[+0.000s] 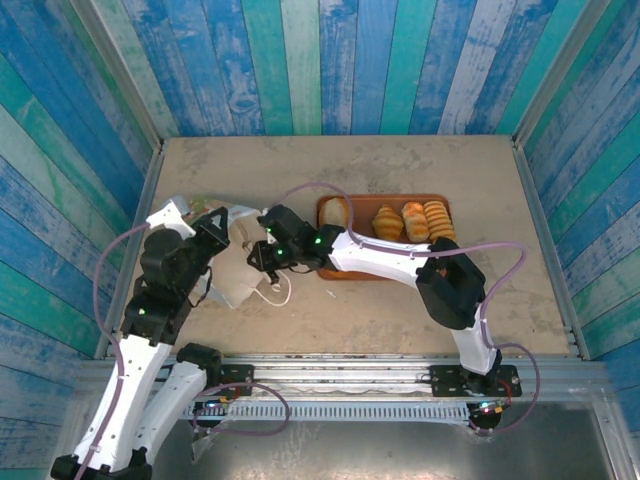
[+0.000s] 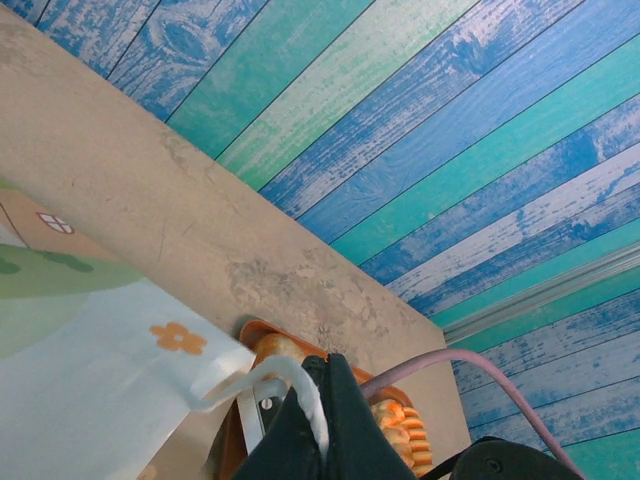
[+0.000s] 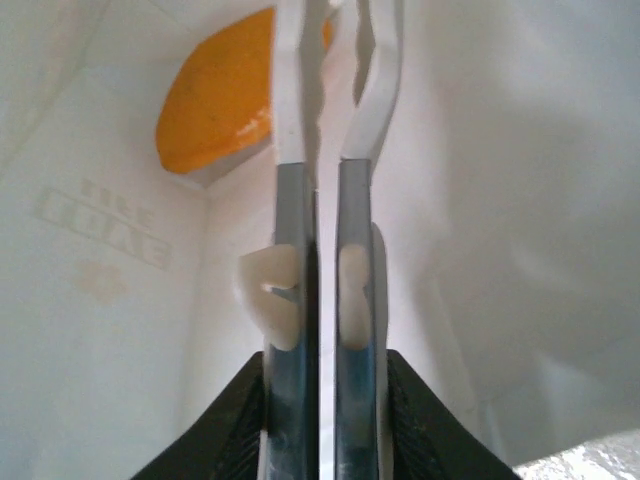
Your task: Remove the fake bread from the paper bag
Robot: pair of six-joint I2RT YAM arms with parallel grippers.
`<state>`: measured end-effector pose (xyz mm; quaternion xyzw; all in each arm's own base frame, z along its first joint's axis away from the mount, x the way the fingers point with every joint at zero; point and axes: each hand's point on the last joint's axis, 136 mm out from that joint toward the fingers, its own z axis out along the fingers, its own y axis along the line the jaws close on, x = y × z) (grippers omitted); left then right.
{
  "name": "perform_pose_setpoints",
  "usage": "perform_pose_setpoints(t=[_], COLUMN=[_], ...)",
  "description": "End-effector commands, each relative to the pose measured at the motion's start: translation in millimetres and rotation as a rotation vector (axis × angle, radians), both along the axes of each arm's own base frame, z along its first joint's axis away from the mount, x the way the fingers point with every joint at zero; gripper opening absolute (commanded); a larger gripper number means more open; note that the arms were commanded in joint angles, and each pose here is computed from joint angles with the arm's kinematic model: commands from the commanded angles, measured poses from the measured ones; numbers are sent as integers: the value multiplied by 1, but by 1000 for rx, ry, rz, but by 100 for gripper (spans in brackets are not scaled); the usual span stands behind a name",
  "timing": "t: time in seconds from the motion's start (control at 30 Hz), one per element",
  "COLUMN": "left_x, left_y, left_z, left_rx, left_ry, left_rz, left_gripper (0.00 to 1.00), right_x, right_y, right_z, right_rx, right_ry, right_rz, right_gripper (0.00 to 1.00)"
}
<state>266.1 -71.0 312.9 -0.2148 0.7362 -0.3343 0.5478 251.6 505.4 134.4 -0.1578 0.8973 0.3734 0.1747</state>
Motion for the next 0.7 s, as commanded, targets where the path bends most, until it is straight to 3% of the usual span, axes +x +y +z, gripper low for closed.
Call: perform_pose_setpoints(t=[0.0, 0.33, 0.67], left_x=[0, 9, 15], left_y=[-1, -18, -36], left_z=[12, 6, 8], left_rx=[25, 56, 50], left_ry=[-33, -14, -11], left_rz=[-12, -98, -196], left_gripper=[0, 0, 0], right_x=[-6, -45, -42], right_y=[11, 52, 68], right_z=[3, 0, -23], right_rx=[25, 148, 180], right_ry=[-3, 175, 322], right_rz=[60, 219, 228], right_gripper=[35, 40, 46])
